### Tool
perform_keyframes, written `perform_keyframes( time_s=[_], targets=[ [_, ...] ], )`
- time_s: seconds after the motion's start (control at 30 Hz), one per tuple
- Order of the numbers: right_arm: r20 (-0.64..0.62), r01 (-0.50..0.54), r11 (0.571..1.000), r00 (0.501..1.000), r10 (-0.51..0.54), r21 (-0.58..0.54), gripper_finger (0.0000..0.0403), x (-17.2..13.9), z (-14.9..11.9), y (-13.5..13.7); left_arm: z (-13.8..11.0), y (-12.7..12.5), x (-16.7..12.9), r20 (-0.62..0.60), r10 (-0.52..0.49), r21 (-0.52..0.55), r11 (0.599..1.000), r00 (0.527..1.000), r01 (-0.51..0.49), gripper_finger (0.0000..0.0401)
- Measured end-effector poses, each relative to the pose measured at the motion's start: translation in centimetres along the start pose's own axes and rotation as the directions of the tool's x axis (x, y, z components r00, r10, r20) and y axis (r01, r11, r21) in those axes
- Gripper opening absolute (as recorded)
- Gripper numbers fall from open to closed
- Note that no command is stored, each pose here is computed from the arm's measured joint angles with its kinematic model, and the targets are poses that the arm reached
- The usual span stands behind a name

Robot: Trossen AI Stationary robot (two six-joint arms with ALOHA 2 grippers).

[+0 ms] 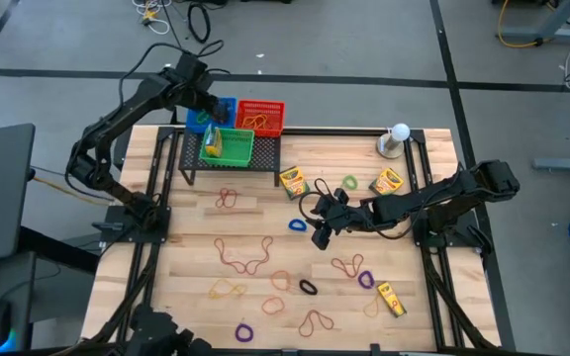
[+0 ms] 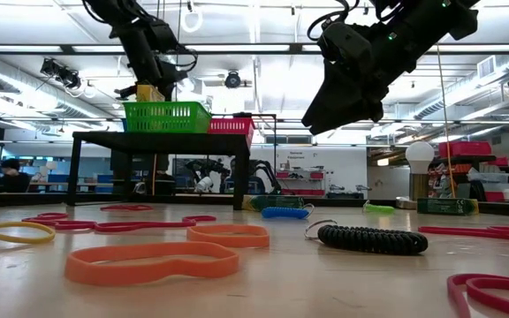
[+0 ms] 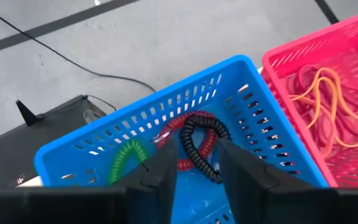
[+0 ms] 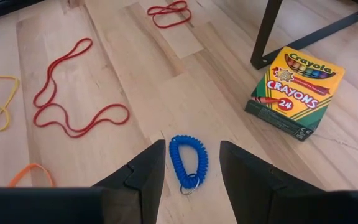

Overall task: Pick & Place Office Desk Supplies
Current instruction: Put the red rubber band into the red bin

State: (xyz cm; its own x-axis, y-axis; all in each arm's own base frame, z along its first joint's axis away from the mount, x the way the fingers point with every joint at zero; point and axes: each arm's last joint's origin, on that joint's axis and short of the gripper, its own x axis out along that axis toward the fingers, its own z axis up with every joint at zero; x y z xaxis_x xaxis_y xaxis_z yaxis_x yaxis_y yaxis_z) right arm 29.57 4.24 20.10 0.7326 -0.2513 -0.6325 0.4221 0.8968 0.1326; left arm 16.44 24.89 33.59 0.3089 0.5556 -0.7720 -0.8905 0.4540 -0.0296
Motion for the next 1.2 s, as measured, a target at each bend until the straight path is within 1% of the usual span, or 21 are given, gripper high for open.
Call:
perform_keyframes(
  time_s=[0.1,0.23,0.33,0.43,0.53,0.67,0.8,0.87,0.97,1.07,1.2],
  targets=[
    [0.0,0.0,1.0,1.0,0.0,0.0,0.0162,0.0,0.0,0.0,0.0,0.1,-1.2,0.032,-0.007,0.004,1.0,0.999,0.007,0.0137],
    [0.0,0.0,1.0,1.0,0.0,-0.001,0.0162,0.0,0.0,0.0,-0.2,0.1,-3.1,0.08,-0.022,0.005,1.0,0.997,0.022,0.0137],
    [0.0,0.0,1.0,1.0,0.0,-0.007,0.0162,0.0,0.0,0.0,-0.6,-0.3,-4.8,0.111,-0.038,0.018,0.999,0.993,0.036,0.0127],
    [0.0,0.0,0.999,1.0,0.0,-0.035,0.0162,0.0,0.0,0.0,-1.1,-1.2,-6.6,0.143,-0.064,0.04,0.997,0.988,0.059,0.0102],
    [0.0,0.001,0.998,1.0,-0.001,-0.062,0.0162,0.0,0.0,0.0,-1.7,-2.9,-8.2,0.184,-0.101,0.076,0.993,0.978,0.089,0.0065],
    [0.008,0.016,0.996,1.0,-0.015,-0.084,0.0162,0.0,0.0,0.0,-2.8,-6.0,-9.7,0.215,-0.128,0.171,0.981,0.968,0.092,0.0012],
    [0.012,0.026,0.996,1.0,-0.025,-0.08,0.0157,0.0,0.1,-0.2,-3.8,-9.0,-11.1,0.265,-0.198,0.246,0.96,0.944,0.132,0.0007],
    [0.012,0.026,0.996,1.0,-0.025,-0.08,0.0146,0.0,0.1,-0.2,-4.2,-10.4,-11.7,0.284,-0.249,0.267,0.948,0.926,0.173,0.0007],
    [0.014,0.025,0.997,1.0,-0.024,-0.076,0.0117,0.0,0.1,-0.2,-4.9,-12.5,-12.6,0.305,-0.349,0.305,0.917,0.886,0.257,0.0007],
    [0.022,0.018,0.997,1.0,-0.017,-0.077,0.0076,-0.5,0.2,-0.1,-6.5,-14.5,-12.7,0.285,-0.434,0.361,0.875,0.855,0.324,0.0006],
    [0.026,0.011,0.997,1.0,-0.008,-0.083,0.0015,-1.3,0.4,-0.1,-9.1,-16.8,-12.1,0.279,-0.483,0.391,0.847,0.83,0.361,0.0006]
  ],
)
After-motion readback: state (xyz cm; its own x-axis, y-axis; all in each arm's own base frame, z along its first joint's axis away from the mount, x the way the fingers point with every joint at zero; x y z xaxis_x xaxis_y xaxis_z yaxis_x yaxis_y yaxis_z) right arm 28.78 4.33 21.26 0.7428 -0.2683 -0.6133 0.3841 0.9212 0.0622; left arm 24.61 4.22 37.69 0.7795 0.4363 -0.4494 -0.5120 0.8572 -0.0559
